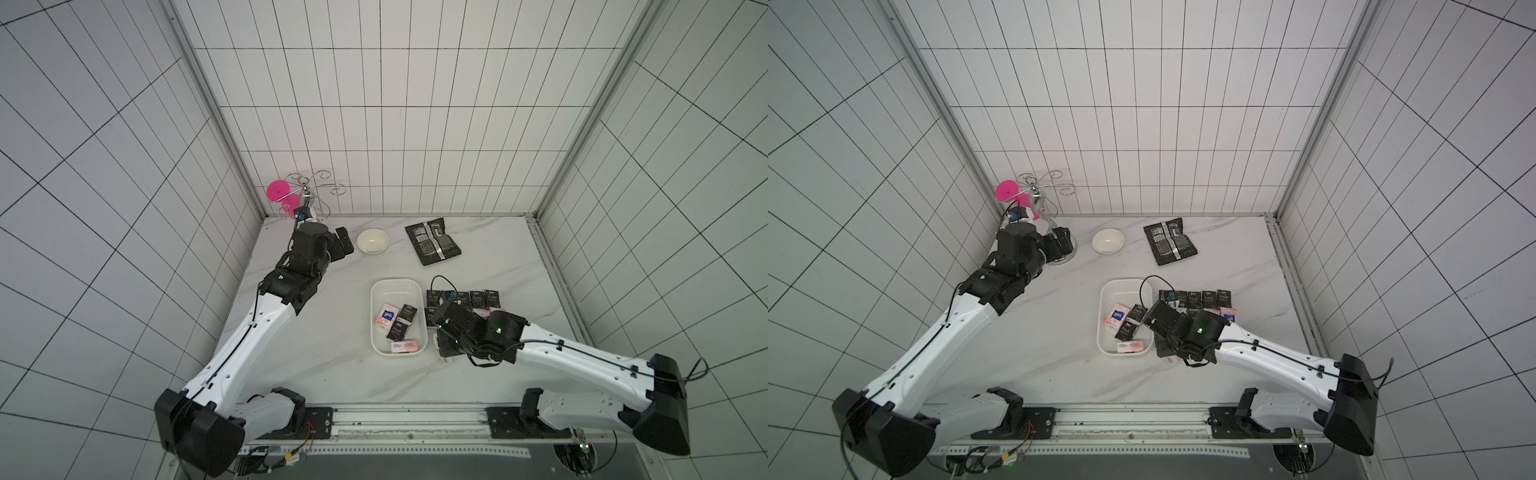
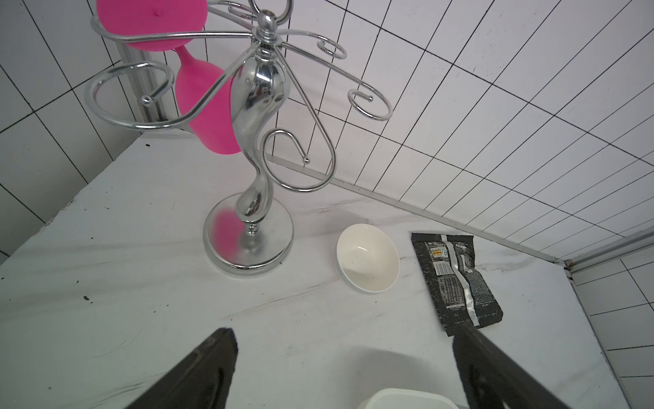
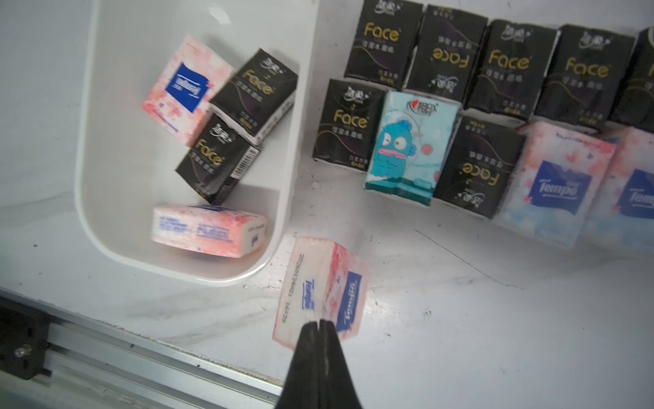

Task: Take the pocket tissues out of the storage box
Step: Place the pocket tissues at the center of the board.

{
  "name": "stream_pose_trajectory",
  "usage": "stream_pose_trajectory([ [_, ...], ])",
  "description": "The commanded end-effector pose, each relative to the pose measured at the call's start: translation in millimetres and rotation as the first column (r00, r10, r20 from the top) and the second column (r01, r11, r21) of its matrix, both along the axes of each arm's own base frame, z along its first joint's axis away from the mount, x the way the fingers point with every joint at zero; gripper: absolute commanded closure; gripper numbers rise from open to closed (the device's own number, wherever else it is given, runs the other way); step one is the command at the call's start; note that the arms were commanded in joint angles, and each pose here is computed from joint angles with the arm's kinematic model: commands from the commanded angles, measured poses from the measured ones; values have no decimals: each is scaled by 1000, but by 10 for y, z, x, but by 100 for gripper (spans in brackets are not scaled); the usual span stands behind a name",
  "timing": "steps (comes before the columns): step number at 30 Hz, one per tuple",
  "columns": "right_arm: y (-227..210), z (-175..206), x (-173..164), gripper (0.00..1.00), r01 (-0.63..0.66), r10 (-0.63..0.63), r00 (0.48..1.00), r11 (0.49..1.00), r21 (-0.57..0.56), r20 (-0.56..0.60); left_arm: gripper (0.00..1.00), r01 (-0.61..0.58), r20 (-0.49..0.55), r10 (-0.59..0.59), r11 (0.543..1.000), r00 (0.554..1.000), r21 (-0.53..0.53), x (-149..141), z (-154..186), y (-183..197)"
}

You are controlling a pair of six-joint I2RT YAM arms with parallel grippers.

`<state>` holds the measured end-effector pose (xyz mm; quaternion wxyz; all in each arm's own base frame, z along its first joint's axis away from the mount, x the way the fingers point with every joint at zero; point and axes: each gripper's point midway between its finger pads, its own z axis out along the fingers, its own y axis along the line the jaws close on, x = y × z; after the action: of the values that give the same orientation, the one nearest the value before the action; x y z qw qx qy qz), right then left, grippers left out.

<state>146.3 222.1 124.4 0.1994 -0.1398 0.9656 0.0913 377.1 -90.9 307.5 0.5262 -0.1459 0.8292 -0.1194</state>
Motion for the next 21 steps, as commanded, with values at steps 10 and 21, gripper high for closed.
stream_pose_trajectory([
  [10, -151, -528, 7, 100, 53, -61, 993, 996, -75, -98, 1, 7, 36, -7, 1000, 999, -7, 19, 106, -26],
  [21, -269, -281, -234, 60, 47, -54, 980, 998, -41, -189, 1, 10, 31, -10, 1000, 999, -1, 39, 91, -35],
])
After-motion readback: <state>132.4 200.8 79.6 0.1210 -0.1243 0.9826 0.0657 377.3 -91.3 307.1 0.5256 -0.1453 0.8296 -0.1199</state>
